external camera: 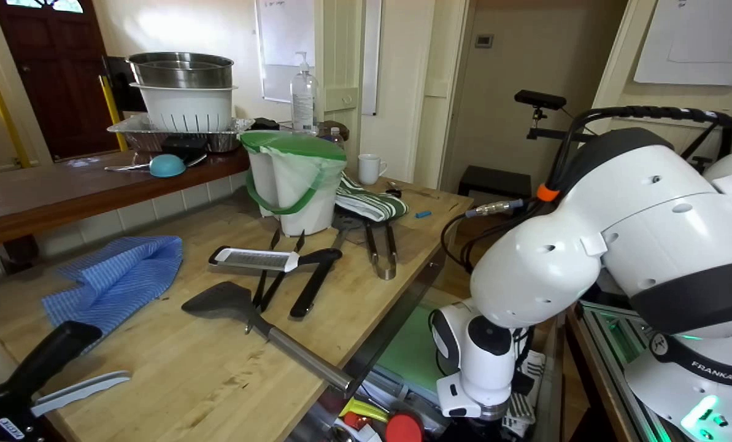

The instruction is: Take the black item out of the drawer

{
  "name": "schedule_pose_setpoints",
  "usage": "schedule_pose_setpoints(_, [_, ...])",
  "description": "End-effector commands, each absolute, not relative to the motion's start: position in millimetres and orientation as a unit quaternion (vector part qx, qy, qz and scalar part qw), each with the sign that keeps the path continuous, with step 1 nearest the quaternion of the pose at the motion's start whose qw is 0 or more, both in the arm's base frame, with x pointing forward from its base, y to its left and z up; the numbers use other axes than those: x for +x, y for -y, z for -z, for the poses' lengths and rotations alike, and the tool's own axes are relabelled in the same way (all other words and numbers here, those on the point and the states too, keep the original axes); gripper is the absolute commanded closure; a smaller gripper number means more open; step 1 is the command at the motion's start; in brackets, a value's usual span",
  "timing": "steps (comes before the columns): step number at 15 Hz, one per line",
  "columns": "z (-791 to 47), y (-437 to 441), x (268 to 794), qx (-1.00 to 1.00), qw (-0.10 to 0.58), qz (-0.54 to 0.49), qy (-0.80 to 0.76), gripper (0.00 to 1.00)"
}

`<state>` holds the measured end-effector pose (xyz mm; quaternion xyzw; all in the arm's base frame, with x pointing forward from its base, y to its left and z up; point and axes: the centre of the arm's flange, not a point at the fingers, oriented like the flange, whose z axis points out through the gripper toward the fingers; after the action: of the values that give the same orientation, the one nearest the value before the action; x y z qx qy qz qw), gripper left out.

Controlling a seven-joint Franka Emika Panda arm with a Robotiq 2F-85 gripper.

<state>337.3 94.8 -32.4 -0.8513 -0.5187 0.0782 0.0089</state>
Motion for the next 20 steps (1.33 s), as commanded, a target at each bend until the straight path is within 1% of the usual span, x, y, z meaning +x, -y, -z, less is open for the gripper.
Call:
schedule_pose_setpoints(1, [40,-106,339,-0.85,-0.005,-0.051,0.524,0.0])
schedule_pose_setpoints(6, [51,-117,359,-0.863,0.003,-0.04,0.503,0.0])
schedule_pose_setpoints(11, [66,-119,345,-0.848,0.017,-0.089,0.522,0.0])
schedule_pose_setpoints(14, [82,-125,348,-0.855,-0.001,-0.076,0.513,0.0])
schedule_pose_setpoints(19, [96,-139,362,-0.855,-0.007,-0.073,0.513,0.0])
schedule_pose_setpoints(20, [98,-139,363,-0.856,-0.009,-0.075,0.511,0.02])
